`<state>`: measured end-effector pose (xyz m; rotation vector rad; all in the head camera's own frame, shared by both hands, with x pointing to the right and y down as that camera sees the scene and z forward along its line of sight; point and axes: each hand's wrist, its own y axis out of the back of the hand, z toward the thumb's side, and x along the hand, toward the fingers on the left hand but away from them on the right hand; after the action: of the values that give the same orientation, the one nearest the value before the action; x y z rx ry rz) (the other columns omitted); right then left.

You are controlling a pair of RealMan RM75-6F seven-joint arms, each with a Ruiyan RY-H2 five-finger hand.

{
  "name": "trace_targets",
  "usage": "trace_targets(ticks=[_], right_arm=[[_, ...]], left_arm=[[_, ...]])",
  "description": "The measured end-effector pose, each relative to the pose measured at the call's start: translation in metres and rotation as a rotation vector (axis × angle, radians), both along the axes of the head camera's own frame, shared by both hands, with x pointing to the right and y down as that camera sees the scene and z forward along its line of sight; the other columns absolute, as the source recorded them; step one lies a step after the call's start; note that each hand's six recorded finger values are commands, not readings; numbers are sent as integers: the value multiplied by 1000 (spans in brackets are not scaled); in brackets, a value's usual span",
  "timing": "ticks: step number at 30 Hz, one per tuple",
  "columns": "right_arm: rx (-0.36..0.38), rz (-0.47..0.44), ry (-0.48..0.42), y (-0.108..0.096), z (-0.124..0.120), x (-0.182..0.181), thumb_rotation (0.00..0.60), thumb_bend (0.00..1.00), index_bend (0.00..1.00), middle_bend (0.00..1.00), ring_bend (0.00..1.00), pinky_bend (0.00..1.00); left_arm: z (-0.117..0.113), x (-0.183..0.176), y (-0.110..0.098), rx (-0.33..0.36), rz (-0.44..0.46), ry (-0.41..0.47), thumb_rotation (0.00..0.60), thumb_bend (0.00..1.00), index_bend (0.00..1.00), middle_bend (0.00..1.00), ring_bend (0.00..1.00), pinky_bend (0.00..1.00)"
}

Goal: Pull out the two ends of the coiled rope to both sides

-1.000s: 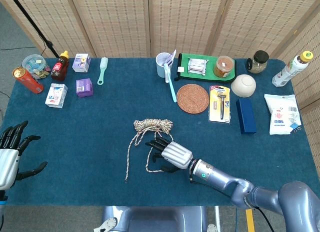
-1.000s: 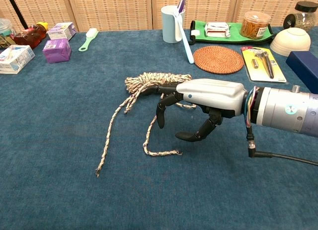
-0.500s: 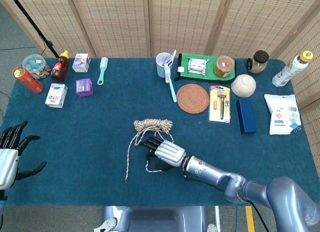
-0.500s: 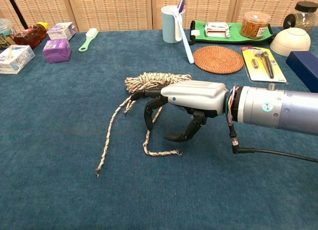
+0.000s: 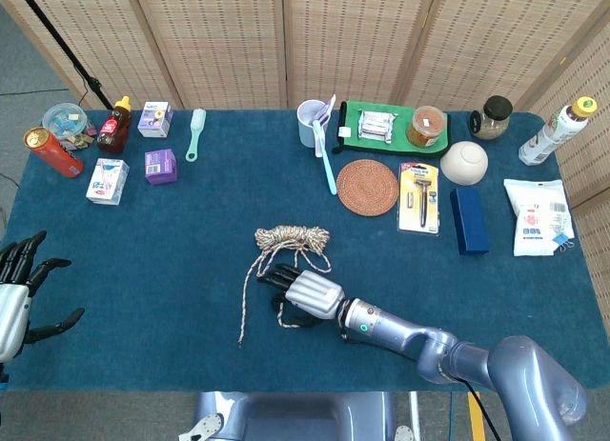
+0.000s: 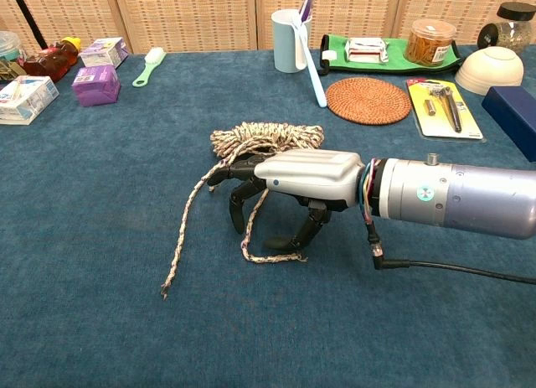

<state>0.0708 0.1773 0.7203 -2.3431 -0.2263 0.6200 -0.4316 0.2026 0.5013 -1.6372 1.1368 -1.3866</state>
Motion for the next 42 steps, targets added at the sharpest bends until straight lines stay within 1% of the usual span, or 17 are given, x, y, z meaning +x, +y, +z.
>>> trace_targets(ticks=[20,28,42], right_arm=[[2,-9,12,-1,7,-12,600,433,406,79,0,0],[18,-25,25,2,8,-6,600,432,430,90,0,0],[22,-30,24,6,7,-8,600,432,474,116,0,0]], left_arm=[[0,-7,3,-4,-16,-1,514,146,303,44,17,0],[1,-4,2,-1,-9,6,513,146,303,44,17,0],[-2,-7,4,5,-15,3,514,147,303,44,17,0]])
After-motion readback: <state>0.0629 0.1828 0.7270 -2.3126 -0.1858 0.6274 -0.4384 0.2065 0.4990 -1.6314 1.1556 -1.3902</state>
